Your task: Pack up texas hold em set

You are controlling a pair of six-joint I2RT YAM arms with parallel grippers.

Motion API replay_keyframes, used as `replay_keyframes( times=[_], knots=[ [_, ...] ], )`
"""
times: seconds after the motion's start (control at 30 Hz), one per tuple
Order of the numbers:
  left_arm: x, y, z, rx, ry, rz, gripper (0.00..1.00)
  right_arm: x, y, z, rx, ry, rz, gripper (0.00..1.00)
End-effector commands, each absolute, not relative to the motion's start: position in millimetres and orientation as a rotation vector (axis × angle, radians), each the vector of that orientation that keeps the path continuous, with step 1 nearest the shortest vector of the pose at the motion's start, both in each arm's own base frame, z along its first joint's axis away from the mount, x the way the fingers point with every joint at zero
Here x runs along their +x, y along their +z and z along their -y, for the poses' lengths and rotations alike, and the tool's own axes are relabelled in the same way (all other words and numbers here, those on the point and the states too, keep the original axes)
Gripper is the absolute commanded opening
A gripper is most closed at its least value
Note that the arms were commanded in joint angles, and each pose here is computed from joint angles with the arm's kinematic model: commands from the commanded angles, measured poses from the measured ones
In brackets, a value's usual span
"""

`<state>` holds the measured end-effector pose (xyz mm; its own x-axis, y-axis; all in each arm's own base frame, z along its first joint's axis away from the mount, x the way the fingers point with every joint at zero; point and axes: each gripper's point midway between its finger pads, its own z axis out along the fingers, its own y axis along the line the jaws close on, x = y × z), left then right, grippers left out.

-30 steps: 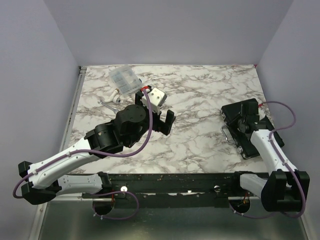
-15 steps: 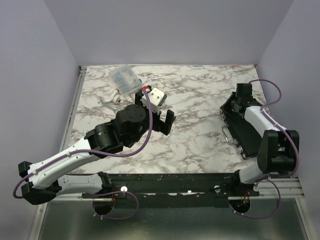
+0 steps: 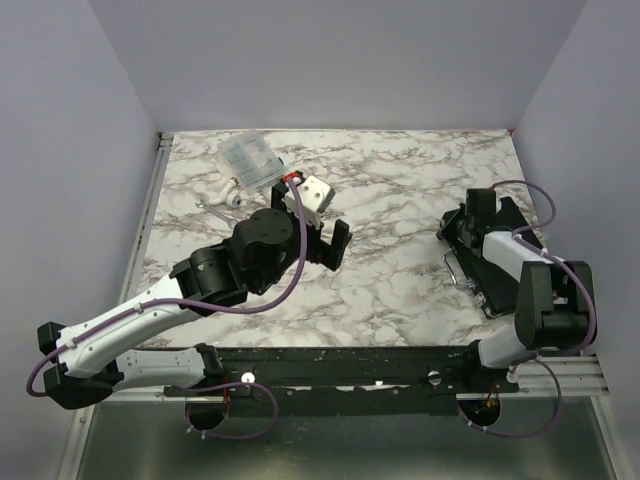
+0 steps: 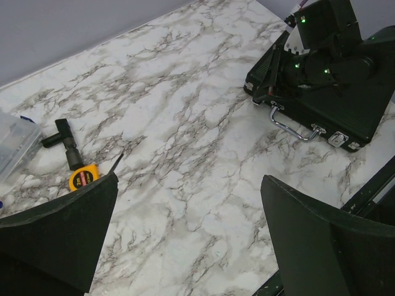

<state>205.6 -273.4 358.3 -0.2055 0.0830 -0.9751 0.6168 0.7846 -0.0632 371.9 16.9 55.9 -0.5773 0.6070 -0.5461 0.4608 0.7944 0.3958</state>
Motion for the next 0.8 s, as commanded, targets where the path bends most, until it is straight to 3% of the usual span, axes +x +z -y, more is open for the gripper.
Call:
replay_keyframes(
  times=[0.0, 0.53, 0.77],
  knots=[
    [207, 367, 275, 0.538, -0.545, -1.714, 0.98, 351, 12, -8, 0.833, 0.172, -2.343, 0.12],
    [212, 352, 285, 0.562, -0.522, -1.753, 0.98, 319, 7, 44, 0.818, -0.346, -2.382, 0.15],
    [214, 349, 285, 0.56, -0.508, -1.754, 0.99, 333, 25, 33, 0.675, -0.519, -2.361, 0.38]
  ],
)
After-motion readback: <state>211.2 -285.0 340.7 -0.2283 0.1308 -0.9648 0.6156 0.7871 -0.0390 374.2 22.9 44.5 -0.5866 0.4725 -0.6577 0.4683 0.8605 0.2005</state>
